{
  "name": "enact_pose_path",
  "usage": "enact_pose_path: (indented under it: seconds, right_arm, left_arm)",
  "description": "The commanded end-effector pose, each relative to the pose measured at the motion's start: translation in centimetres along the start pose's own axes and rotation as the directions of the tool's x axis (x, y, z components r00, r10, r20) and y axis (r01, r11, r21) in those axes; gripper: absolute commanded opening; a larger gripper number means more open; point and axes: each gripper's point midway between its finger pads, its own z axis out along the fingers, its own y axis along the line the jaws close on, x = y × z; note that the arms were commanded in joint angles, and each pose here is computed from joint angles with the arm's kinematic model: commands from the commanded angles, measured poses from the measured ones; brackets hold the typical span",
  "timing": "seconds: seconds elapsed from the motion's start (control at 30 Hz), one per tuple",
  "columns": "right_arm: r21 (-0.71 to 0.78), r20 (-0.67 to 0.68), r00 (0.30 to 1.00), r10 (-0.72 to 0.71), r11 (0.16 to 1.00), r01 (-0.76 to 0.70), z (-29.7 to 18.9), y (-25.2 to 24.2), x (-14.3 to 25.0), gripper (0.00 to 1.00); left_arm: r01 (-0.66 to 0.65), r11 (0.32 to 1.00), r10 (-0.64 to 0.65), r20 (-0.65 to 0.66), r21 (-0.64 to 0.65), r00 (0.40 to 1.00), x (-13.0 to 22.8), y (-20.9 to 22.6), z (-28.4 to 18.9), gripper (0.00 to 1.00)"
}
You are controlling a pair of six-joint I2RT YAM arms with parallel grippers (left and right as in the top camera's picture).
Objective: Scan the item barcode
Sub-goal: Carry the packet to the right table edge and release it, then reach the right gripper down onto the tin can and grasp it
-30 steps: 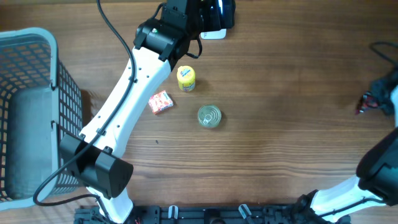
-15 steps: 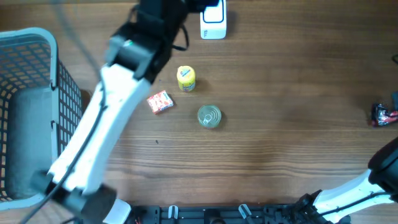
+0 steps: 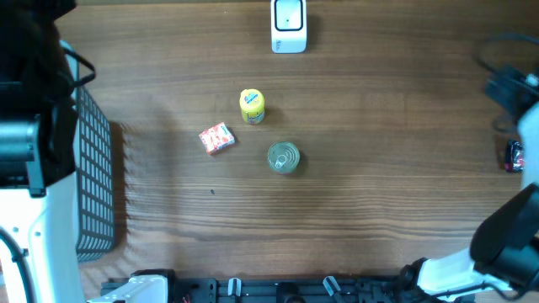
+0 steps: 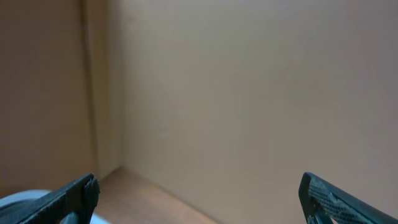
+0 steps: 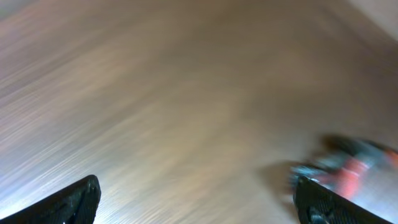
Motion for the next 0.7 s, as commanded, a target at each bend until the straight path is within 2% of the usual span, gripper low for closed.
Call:
enact_pose_path:
  seconds: [0.0,0.1,0.23,0.27,0.33,0.37,0.43,0.47,0.5,0.53,0.6,0.63,0.67]
  right_arm:
    - [-0.188,0.048,0.941,-0.334,0.923,0.337,-4.3,11.6,2.1,1.0]
    - [-0.389,0.028,0.852,-0.522,0.78,0.491,-8.2,20.3,8.9,1.0]
    - [-0.61,0.006,0.757,-0.654,0.597,0.521,-12.8,25.5,15.9,1.0]
    - [-0.631,-0.021,0.753,-0.658,0.593,0.501,-13.5,25.8,17.0,1.0]
    - [-0.604,-0.224,0.82,-0.526,0.736,0.308,-13.8,25.3,18.7,1.0]
    - [-0.581,-0.321,0.826,-0.463,0.785,0.214,-14.1,25.1,19.7,1.0]
    - [-0.58,-0.396,0.812,-0.429,0.802,0.141,-15.1,25.6,21.2,1.0]
    - [-0.607,-0.399,0.794,-0.458,0.781,0.145,-15.9,26.1,22.0,1.0]
    - [-0.634,-0.376,0.778,-0.504,0.752,0.181,-16.4,26.5,22.8,1.0]
    - [-0.682,-0.296,0.747,-0.595,0.679,0.271,-16.9,27.2,23.6,1.0]
    - [-0.734,-0.113,0.63,-0.768,0.492,0.468,-17.7,28.1,25.8,1.0]
    - [-0.708,-0.035,0.54,-0.841,0.402,0.58,-17.6,28.2,27.1,1.0]
    - [-0.7,0.001,0.494,-0.869,0.353,0.621,-17.6,28.4,27.7,1.0]
  left_arm:
    - [0.0,0.997,0.003,0.033,-0.077,0.999,-1.7,3.4,-1.3,1.0]
    - [0.027,0.994,-0.023,0.038,-0.11,0.999,-2.1,5.0,-2.1,1.0]
    - [0.054,0.994,-0.05,0.045,-0.098,0.998,-2.5,5.1,-3.0,1.0]
    - [0.057,0.994,-0.052,0.045,-0.097,0.998,-2.5,5.2,-3.1,1.0]
    - [0.082,0.993,-0.079,0.034,-0.087,0.996,-2.3,5.2,-3.6,1.0]
    - [0.102,0.991,-0.099,0.03,-0.084,0.995,-2.2,5.2,-3.8,1.0]
    - [0.135,0.987,-0.134,0.027,-0.084,0.991,-2.1,5.3,-4.1,1.0]
    - [0.138,0.987,-0.136,0.027,-0.084,0.99,-2.1,5.4,-4.1,1.0]
    - [0.138,0.987,-0.136,0.027,-0.084,0.99,-2.1,5.4,-4.1,1.0]
    - [0.139,0.987,-0.137,0.027,-0.084,0.99,-2.1,5.3,-4.1,1.0]
    - [0.141,0.986,-0.14,0.027,-0.084,0.99,-2.1,5.4,-4.1,1.0]
    - [0.142,0.986,-0.14,0.028,-0.083,0.99,-2.2,5.4,-4.2,1.0]
    - [0.142,0.986,-0.14,0.028,-0.083,0.99,-2.2,5.4,-4.3,1.0]
